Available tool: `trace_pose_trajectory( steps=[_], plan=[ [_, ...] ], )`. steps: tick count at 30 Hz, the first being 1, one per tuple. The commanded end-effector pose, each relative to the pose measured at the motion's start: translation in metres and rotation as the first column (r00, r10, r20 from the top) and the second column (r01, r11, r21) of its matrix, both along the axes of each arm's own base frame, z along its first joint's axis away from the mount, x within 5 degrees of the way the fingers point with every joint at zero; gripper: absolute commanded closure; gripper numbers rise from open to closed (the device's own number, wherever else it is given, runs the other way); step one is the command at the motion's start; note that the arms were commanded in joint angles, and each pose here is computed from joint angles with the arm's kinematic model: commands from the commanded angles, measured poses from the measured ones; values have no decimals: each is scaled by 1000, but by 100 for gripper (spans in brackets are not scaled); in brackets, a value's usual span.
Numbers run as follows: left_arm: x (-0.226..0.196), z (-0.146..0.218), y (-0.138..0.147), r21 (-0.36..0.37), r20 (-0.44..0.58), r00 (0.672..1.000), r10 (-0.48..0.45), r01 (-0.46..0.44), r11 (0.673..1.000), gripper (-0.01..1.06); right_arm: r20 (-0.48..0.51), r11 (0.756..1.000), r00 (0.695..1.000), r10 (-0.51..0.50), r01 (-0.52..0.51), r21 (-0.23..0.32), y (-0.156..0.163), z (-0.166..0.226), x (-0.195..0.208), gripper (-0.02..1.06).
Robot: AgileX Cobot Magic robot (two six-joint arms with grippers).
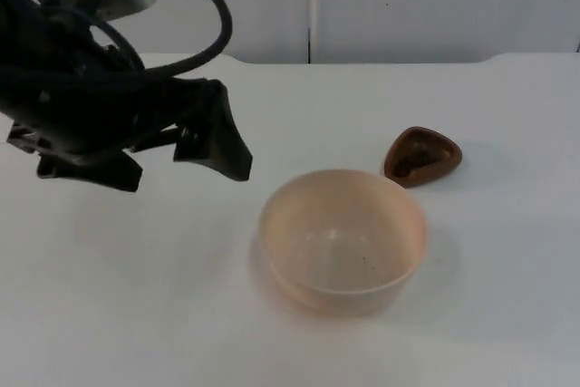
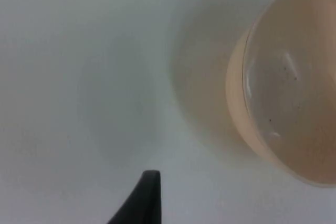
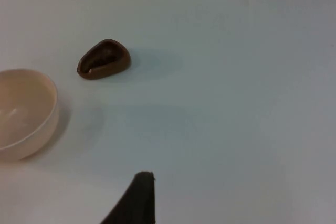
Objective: Pick up the bowl with the left hand and pour the coffee beans from the cup into the bowl with the right hand.
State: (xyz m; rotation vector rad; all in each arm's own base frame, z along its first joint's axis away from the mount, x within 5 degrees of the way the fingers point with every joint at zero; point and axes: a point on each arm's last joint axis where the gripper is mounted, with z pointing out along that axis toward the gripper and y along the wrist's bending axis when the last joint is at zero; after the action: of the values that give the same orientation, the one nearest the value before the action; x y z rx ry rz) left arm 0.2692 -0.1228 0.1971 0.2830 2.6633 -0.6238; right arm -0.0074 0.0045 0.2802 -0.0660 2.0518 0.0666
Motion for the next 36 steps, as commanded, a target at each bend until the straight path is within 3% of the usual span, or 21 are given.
trace_pose_trajectory(
  steps=[1,17,28,36],
  plan=[
    [9,0,-6,-13,-23,1000,12,-13,1000,5,7,1000,1000,-5,5,-4,0,0,0,-1],
    [43,-52,-17,28,-190,979,76,-72,997,5,7,1000,1000,-5,5,-4,0,0,0,-1],
    [46,-75,-35,81,-206,975,79,-64,995,5,7,1000,1000,-5,5,-4,0,0,0,-1],
    [59,-95,-43,87,-246,960,134,-116,989,5,7,1000,1000,-6,6,-6,0,0,0,-1]
  ],
)
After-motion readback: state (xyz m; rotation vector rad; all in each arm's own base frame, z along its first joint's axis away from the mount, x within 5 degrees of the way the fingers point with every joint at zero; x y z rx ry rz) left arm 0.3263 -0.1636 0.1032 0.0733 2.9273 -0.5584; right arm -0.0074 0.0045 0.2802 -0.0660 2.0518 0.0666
